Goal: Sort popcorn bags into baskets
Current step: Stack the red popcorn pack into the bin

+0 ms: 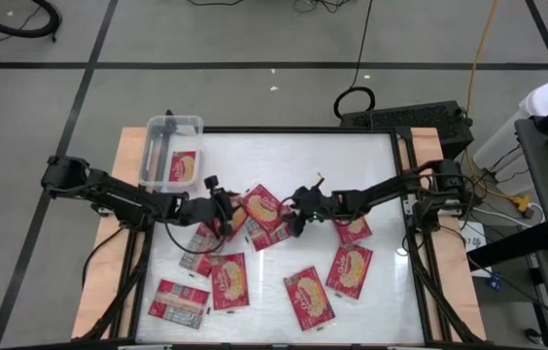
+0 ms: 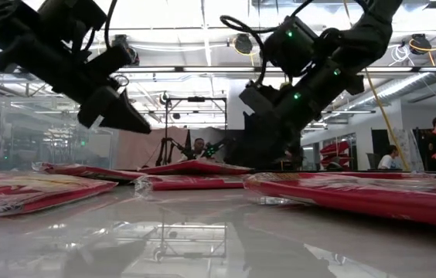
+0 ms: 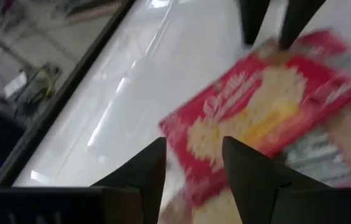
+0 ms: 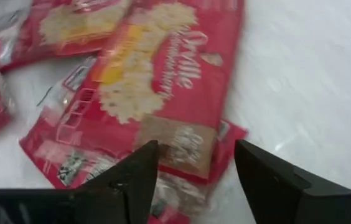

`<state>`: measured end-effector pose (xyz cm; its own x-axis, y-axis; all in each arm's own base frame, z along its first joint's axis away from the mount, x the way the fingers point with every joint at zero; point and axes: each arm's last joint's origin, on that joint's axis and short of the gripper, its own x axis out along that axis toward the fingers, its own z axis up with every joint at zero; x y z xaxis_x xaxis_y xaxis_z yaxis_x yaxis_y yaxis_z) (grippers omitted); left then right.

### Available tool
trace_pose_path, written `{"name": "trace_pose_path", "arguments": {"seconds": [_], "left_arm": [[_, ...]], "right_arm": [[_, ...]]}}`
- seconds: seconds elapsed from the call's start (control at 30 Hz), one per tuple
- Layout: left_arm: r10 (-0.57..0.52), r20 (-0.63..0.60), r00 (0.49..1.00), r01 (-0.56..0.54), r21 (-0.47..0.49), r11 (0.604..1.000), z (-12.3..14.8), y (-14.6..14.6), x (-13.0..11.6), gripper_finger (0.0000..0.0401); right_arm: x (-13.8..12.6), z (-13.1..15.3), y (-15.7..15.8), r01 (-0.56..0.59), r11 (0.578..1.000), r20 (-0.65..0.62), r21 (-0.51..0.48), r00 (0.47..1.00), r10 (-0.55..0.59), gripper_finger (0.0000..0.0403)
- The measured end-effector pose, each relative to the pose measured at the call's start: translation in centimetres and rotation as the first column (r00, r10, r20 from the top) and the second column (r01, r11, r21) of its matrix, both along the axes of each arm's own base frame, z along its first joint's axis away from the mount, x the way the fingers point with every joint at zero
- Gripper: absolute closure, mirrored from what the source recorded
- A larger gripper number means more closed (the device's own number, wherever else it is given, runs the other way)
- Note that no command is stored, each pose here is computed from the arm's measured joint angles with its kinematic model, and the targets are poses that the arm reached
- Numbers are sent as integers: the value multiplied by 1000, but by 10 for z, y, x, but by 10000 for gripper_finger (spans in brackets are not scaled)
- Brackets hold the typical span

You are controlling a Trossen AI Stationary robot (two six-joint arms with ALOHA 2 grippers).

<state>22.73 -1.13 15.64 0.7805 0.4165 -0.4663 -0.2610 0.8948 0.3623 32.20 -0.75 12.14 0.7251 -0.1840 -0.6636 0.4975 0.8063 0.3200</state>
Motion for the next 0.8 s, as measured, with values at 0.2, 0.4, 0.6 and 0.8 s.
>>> {"name": "trace_pose_path", "arguments": {"seconds": [0.2,0.4,0.6,0.8], "left_arm": [[-81,32,996,82,-42,996,3,12,5,240],[-64,-10,998,62,-142,988,-13,26,9,240],[-56,-116,992,38,-156,987,-35,29,11,240],[-47,-141,989,22,-169,985,-45,29,13,240]], "right_arm": [[-7,-6,0,68,994,114,91,990,-78,197],[-15,-12,0,106,984,129,146,984,-125,197],[-16,-13,3,150,964,117,218,977,-178,173],[-16,-13,2,165,957,116,238,973,-197,137]]}}
